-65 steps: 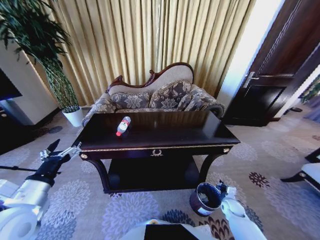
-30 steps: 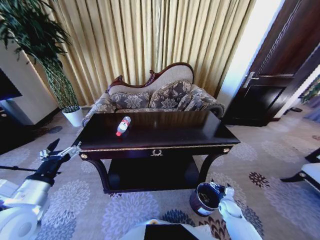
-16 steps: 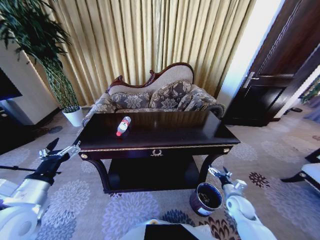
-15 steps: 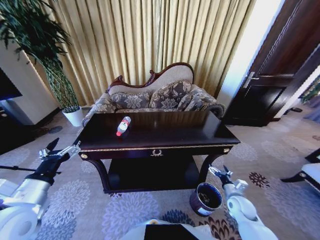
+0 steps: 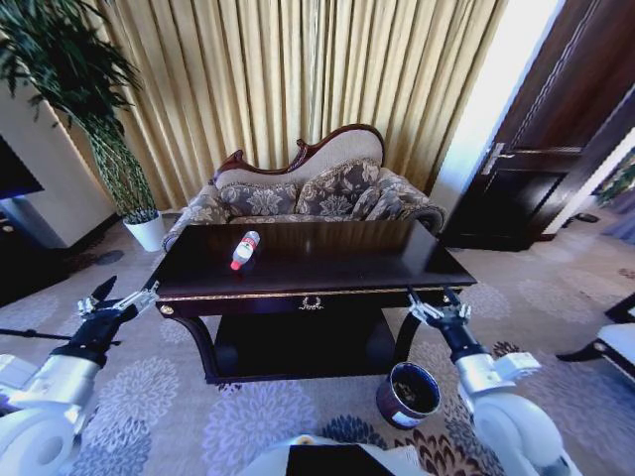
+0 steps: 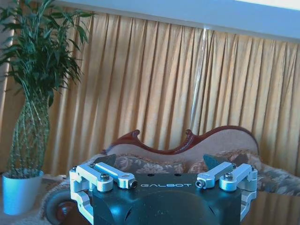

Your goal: Move to the front of the table and place the trash on the table into the trash bin.

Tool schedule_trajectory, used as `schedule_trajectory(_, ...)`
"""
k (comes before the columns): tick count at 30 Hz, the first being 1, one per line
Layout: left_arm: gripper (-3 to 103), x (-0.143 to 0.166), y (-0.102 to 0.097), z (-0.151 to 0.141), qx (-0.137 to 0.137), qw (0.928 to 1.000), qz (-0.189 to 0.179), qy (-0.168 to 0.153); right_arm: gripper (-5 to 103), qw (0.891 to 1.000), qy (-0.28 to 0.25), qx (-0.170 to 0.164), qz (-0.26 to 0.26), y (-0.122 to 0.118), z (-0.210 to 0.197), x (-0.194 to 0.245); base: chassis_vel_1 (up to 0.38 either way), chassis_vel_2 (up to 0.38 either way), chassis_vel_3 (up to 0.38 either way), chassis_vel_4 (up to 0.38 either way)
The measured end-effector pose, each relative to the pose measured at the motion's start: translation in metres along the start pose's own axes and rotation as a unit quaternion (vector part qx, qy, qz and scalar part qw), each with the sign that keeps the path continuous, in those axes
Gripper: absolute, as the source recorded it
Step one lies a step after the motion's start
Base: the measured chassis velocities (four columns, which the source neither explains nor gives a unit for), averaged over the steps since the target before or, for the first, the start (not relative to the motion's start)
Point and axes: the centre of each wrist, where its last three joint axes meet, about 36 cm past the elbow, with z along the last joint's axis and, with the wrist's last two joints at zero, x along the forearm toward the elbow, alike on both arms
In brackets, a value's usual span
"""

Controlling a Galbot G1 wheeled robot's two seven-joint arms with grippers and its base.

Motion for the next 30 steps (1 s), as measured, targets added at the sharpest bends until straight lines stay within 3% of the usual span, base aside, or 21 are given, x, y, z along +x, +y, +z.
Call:
schedule_trajectory(8,100,-0.001,-0.001,-0.003,-0.01,0.9999,0.001,0.008,100,0.999,0.039,0.01,-0.02,0.006,-0.01,-0.002,0.0,0.0,0.0,0.0)
schedule_trajectory(19,100,-0.001,-0.002,-0.005,-0.016,0.9998,0.001,0.013,100,0.998,0.043,0.038,-0.007,0.0,-0.005,-0.005,0.0,0.0,0.0,0.0)
schedule_trajectory(30,100,-0.002,-0.002,-0.005,-0.018,0.9997,0.002,0.014,100,0.998,0.043,0.042,-0.004,-0.002,-0.002,-0.006,-0.009,0.011,0.01,-0.011)
